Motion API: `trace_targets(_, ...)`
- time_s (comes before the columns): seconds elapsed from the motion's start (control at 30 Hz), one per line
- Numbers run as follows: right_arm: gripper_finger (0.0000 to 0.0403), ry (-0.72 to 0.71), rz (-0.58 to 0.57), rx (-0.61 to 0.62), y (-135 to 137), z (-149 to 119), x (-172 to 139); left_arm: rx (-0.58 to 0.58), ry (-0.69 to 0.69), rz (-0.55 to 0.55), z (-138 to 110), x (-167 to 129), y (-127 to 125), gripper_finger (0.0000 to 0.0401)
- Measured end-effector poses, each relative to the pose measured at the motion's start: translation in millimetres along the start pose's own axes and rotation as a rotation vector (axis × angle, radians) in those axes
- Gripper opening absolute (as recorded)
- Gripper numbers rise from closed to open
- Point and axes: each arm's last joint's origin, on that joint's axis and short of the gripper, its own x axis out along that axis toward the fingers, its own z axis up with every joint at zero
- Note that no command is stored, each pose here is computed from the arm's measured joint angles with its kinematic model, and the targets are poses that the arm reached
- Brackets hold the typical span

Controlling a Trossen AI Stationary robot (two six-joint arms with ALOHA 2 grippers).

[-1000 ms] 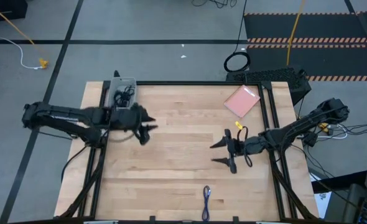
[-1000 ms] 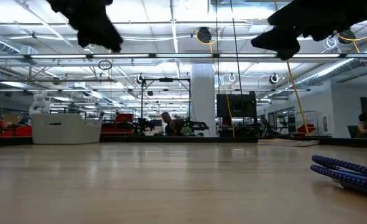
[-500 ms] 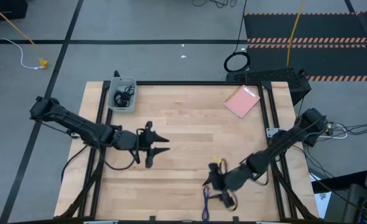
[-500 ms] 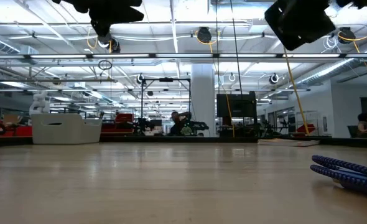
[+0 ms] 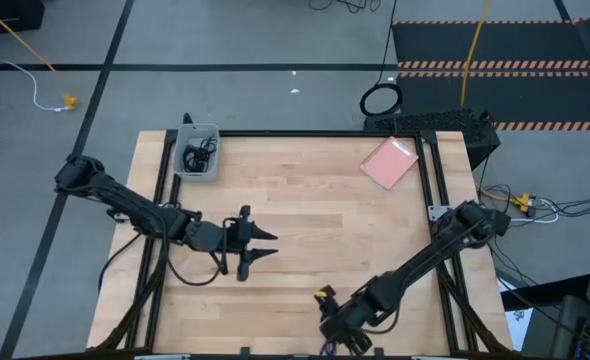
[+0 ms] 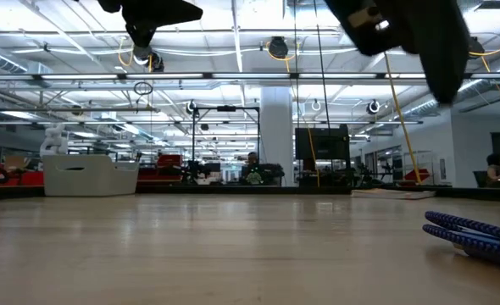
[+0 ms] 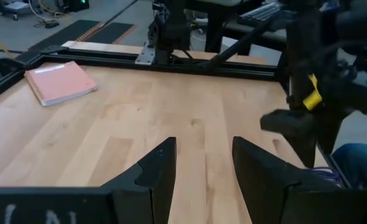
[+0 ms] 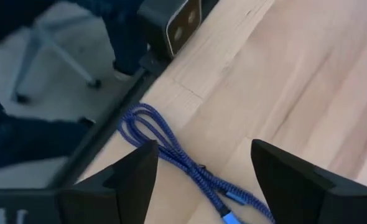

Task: Pick and place USB-C Cables
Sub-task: Put the purple charger cable into the gray bin

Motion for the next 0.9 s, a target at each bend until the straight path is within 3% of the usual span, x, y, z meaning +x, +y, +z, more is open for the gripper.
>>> trace_targets(0.37, 0.0194, 0.150, -0.001, -0.171, -11, -19, 30, 0.012, 0.019, 0.003, -2, 0, 0, 0.0159)
trace_targets(0.9, 0.0189, 0.152, 0.048, -0.251, -19, -31, 36, 0.029, 0.020, 0.004, -2, 0, 1, 0.0159)
